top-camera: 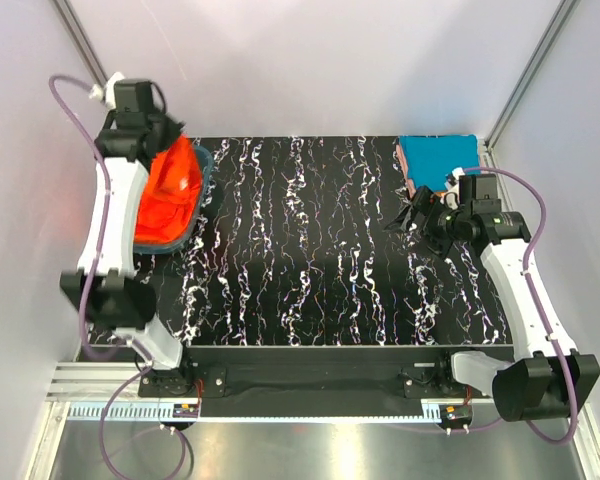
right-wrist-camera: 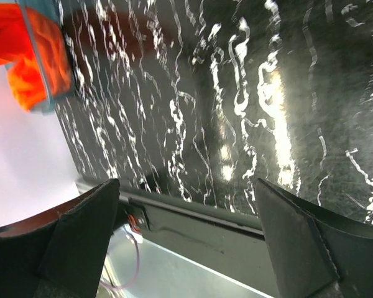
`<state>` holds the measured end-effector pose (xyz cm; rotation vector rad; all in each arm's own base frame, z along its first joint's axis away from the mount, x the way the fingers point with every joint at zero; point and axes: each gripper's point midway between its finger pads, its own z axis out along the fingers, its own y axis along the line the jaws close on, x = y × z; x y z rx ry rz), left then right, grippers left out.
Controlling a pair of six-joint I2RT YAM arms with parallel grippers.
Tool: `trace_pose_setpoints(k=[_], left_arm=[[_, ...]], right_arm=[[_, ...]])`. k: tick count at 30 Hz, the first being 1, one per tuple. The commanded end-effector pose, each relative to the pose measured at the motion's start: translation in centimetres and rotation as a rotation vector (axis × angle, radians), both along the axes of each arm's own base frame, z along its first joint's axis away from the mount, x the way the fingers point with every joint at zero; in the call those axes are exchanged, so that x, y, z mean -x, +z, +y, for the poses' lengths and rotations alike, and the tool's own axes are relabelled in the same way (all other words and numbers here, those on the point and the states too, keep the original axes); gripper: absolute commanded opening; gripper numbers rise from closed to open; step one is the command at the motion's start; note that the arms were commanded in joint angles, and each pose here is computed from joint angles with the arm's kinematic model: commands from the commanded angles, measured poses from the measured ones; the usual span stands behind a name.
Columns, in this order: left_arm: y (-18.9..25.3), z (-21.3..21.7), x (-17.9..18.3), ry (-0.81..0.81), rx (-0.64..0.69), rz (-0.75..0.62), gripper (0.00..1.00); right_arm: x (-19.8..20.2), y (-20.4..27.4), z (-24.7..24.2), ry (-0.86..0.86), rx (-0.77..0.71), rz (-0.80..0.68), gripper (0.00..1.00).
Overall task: Fold and stack the t-shirts
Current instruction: Move the tshirt to the center of the board
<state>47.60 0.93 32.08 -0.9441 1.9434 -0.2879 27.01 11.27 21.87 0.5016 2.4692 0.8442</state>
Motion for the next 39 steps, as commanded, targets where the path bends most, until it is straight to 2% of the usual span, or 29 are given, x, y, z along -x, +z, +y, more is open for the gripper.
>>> trace_pose_setpoints(k=[1,2,3,5,6,9,11,14,16,21,22,23,24,25,26,27,28,30,31,32,33,35,36,37,38,39], left_arm=[[15.6,-9.2,5.4,-0.336,-0.101,-0.444,0.00],[17.3,-10.9,6.9,-0.389,-0.099,-0.495,0.00],[19.8,-13.6,10.1,-0.474,-0.089,-0.562,0.00],[21.6,-15.5,13.1,-0.534,-0.069,-0.612,0.00],[23.2,-16.8,15.8,-0.590,-0.036,-0.658,0.00],[25.5,-18.7,20.2,-0.675,0.068,-0.713,0.00],[26.4,-19.6,21.9,-0.727,0.124,-0.742,0.00],[24.3,-22.1,23.0,-0.826,0.173,-0.691,0.00],[19.4,-24.3,21.3,-0.851,0.229,-0.523,0.00],[9.0,-31.5,19.1,-1.044,0.250,-0.234,0.00],[7.5,-32.6,18.7,-1.064,0.259,-0.191,0.07],[5.6,-34.5,17.5,-1.100,0.266,-0.154,0.23],[4.0,-35.5,16.7,-1.131,0.239,-0.123,0.64],[5.2,-35.8,15.9,-1.130,0.201,-0.140,0.66],[4.0,-35.9,16.1,-1.144,0.152,-0.070,0.67],[1.0,-36.5,14.3,-1.144,0.072,0.001,0.69],[1.0,-36.4,14.2,-1.139,0.042,0.021,0.70],[2.3,-35.5,14.5,-1.137,-0.013,0.017,0.74],[2.5,-35.0,14.9,-1.137,-0.025,0.014,0.82],[0.8,-34.3,15.3,-1.131,-0.042,0.052,0.82],[1.7,-32.9,16.6,-1.130,-0.058,0.022,0.82],[0.3,-31.4,17.5,-1.105,-0.074,0.035,0.83],[-4.2,-29.7,18.7,-1.072,-0.089,0.151,0.83],[-4.0,-28.2,19.9,-1.050,-0.083,0.137,0.82],[-5.7,-26.8,20.4,-1.016,-0.080,0.165,0.82],[-10.0,-25.3,21.8,-0.978,-0.064,0.277,0.81]], right_arm=[[0.4,1.1,1.3,0.076,0.023,-0.048,0.96],[0.6,1.2,1.7,0.087,0.017,-0.051,0.96],[0.9,1.2,2.2,0.105,0.009,-0.052,0.96],[1.4,1.0,2.9,0.120,-0.028,-0.044,0.96],[1.6,1.0,3.2,0.128,-0.043,-0.046,0.96],[2.5,0.9,4.1,0.152,-0.106,-0.038,0.97],[3.1,1.0,4.6,0.169,-0.145,-0.033,0.98],[3.9,1.5,4.6,0.171,-0.149,-0.048,0.98],[4.7,1.8,4.4,0.174,-0.141,-0.047,0.98],[6.0,2.6,3.5,0.155,-0.098,-0.066,0.98],[6.2,2.6,3.4,0.158,-0.088,-0.071,0.98],[6.5,2.4,3.2,0.157,-0.076,-0.065,0.96],[7.1,1.8,2.9,0.155,-0.063,-0.046,0.95],[7.4,1.2,2.7,0.157,-0.049,-0.036,0.93],[7.7,0.7,2.5,0.157,-0.038,-0.028,0.92],[8.2,0.4,2.5,0.165,-0.035,-0.021,0.88],[8.7,-0.8,2.5,0.172,-0.034,0.008,0.85],[9.4,-1.3,2.7,0.196,-0.050,0.013,0.76],[10.1,-2.2,3.0,0.214,-0.068,0.035,0.72],[10.3,-2.6,3.2,0.219,-0.080,0.042,0.68],[10.2,-2.6,3.4,0.224,-0.097,0.020,0.66],[11.0,-4.7,4.3,0.245,-0.151,0.089,0.64],[11.0,-6.2,4.5,0.246,-0.160,0.123,0.63],[11.3,-6.8,5.1,0.260,-0.177,0.154,0.65],[11.1,-7.8,5.6,0.265,-0.187,0.193,0.67],[10.5,-8.5,6.1,0.274,-0.190,0.174,0.70]])
